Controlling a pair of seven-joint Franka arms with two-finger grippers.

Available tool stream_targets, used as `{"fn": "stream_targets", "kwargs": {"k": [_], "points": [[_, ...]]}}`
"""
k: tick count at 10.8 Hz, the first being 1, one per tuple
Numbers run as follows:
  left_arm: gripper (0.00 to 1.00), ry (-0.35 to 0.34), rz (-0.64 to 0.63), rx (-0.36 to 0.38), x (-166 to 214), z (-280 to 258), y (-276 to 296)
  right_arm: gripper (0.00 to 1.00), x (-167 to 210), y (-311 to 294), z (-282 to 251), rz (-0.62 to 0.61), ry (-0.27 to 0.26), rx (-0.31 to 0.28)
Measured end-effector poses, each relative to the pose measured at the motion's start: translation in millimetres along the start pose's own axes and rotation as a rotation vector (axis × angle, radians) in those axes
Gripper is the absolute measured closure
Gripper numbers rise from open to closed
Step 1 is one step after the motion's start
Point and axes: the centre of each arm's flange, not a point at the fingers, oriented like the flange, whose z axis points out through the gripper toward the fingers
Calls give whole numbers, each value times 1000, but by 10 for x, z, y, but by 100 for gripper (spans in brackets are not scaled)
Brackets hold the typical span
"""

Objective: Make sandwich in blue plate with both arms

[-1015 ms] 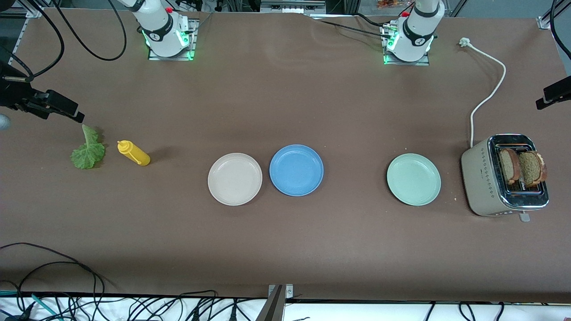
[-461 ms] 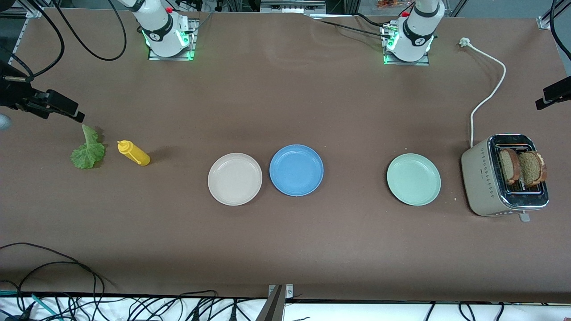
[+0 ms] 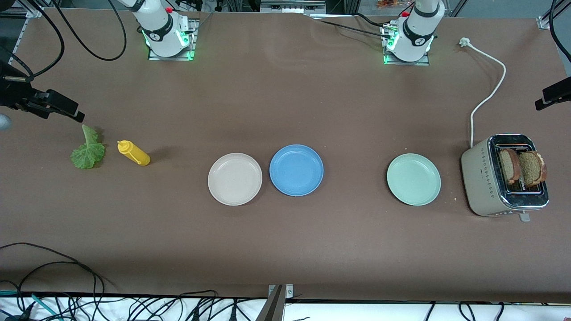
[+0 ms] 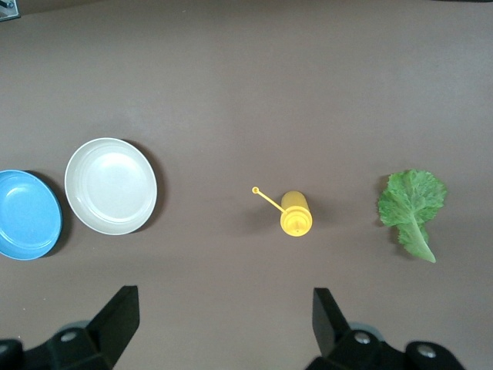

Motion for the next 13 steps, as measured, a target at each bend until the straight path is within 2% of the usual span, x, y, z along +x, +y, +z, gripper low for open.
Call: {"fn": "stream_targets", "kwargs": {"k": [3, 8, 13], "points": [[0, -1, -4, 0, 2, 3, 0, 0, 0, 1, 0, 0, 0, 0], [0, -30, -88, -3, 104, 161, 30, 0, -1, 2, 0, 0, -1, 0], [0, -33, -81, -4, 129, 177, 104, 0, -1, 2, 1, 0, -1, 0]]}}
